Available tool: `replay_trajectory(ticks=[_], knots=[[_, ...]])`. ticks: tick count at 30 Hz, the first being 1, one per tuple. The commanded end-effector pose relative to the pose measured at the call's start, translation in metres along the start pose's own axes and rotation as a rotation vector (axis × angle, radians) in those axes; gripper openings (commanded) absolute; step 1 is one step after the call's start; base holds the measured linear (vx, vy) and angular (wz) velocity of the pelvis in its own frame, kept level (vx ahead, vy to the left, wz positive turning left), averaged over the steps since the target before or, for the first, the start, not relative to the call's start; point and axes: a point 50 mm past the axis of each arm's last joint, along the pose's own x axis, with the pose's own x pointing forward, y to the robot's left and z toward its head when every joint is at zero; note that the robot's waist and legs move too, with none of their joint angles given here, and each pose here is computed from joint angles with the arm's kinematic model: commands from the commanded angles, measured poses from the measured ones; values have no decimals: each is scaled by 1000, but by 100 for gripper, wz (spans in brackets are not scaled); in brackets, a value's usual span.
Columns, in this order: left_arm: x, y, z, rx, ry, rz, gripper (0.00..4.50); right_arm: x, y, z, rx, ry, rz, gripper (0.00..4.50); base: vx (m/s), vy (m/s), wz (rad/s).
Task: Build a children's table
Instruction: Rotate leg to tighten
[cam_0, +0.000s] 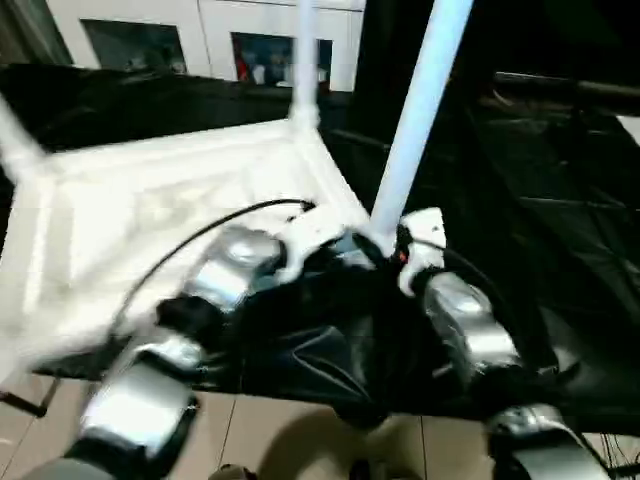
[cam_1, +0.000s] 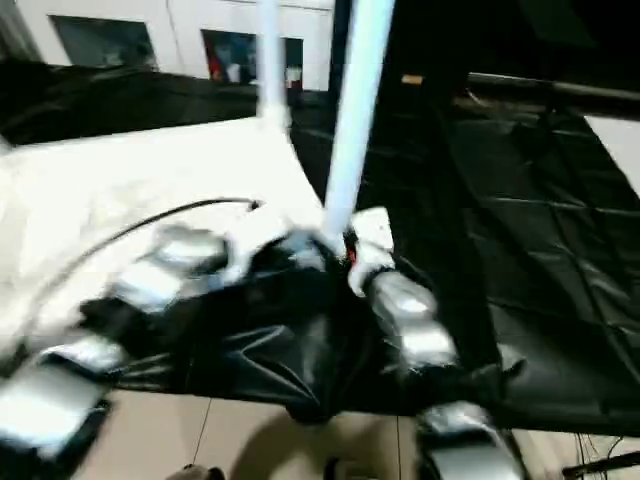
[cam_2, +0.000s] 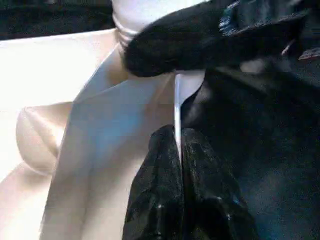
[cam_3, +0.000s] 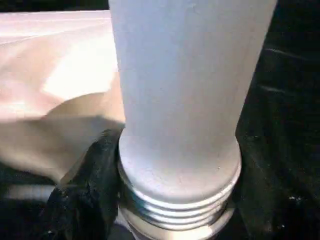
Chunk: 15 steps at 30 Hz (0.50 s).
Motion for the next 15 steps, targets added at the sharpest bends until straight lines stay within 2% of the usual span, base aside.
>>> replay_trajectory(ticks=[1, 3, 5, 7, 9, 10, 15], knots=[[10, -11, -15, -44, 61, -10, 0, -5, -7, -32, 65, 155, -166, 272, 0, 0, 0], [15, -18, -12, -32, 49, -52, 0, 4, 3, -25, 53, 131, -137, 272, 0, 0, 0], [15, -18, -12, -30, 51, -53, 0, 5, 5, -23, 50, 126, -122, 272, 0, 0, 0], [12, -16, -14, -14, 54, -55, 0, 8, 11, -16, 61, 74, -48, 272, 0, 0, 0], [10, -15, -15, 8, 48, -64, 0, 8, 14, -11, 67, 38, 1, 341, 0, 0, 0], [6, -13, -17, 23, 57, -71, 0, 8, 16, -5, 69, -9, 50, 341, 0, 0, 0], [0, -10, -21, 66, 68, -98, 0, 5, 10, 5, 47, -63, 120, 387, 0, 0, 0]])
